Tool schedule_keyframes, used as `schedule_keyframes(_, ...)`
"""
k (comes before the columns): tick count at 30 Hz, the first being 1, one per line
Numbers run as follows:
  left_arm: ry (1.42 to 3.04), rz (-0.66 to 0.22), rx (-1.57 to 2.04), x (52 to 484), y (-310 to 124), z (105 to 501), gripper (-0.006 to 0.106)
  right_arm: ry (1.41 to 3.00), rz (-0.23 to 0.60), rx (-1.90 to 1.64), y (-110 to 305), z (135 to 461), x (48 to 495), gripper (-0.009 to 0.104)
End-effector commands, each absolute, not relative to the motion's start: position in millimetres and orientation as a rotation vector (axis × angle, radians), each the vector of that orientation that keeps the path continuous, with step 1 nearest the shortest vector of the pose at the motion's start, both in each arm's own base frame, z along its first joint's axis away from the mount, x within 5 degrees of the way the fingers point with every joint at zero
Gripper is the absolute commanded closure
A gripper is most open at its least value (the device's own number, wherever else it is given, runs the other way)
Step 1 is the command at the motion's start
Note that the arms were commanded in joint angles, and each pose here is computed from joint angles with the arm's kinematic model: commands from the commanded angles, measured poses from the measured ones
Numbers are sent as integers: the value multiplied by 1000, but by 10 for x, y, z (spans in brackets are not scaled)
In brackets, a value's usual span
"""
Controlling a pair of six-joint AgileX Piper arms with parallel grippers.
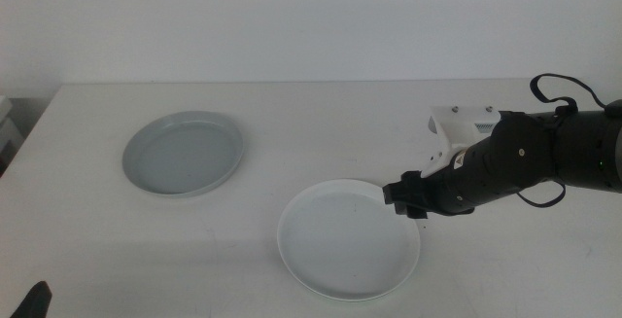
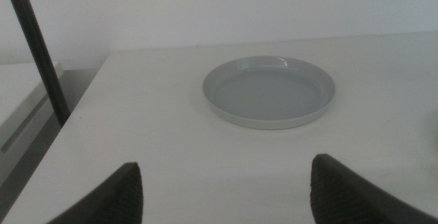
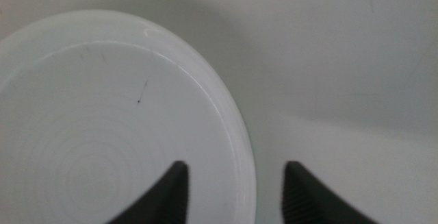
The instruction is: Stack the three bowls on top of each other.
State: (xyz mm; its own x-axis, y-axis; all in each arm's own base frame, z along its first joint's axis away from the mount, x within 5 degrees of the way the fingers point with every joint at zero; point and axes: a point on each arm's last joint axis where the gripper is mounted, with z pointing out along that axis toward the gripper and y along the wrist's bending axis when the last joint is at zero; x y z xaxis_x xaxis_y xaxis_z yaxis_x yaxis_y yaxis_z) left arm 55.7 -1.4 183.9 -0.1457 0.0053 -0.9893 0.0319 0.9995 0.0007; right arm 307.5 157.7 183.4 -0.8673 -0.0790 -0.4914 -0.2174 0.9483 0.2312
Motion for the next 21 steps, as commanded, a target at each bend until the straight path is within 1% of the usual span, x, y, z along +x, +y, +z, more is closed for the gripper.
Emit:
schedule_keyframes(1, 1625, -35, 19, 553, -17, 1928, 20, 2505, 419, -212, 1589, 2120, 3089, 47)
schedule_keyframes(3, 1625, -35, 19, 553, -17, 1928, 20, 2495, 428, -228, 1575, 2262, 3043, 41)
schedule_keyframes(5, 1625, -35, 19, 553, -17, 1928, 20, 2475, 435, -272, 1549, 2494, 2970, 37)
schedule_keyframes(9, 1625, -35, 19, 553, -17, 1928, 20, 2388, 425, -433, 1469, 3078, 2766, 37)
schedule_keyframes(12, 1625, -35, 19, 553, -17, 1928, 20, 2289, 428, -520, 1387, 3487, 2557, 37)
schedule_keyframes(16, 1625, -35, 19, 553, -17, 1928, 20, 2173, 426, -585, 1238, 3843, 2219, 37)
schedule_keyframes(21, 1625, -35, 19, 553, -17, 1928, 20, 2089, 414, -690, 1030, 4131, 1728, 37)
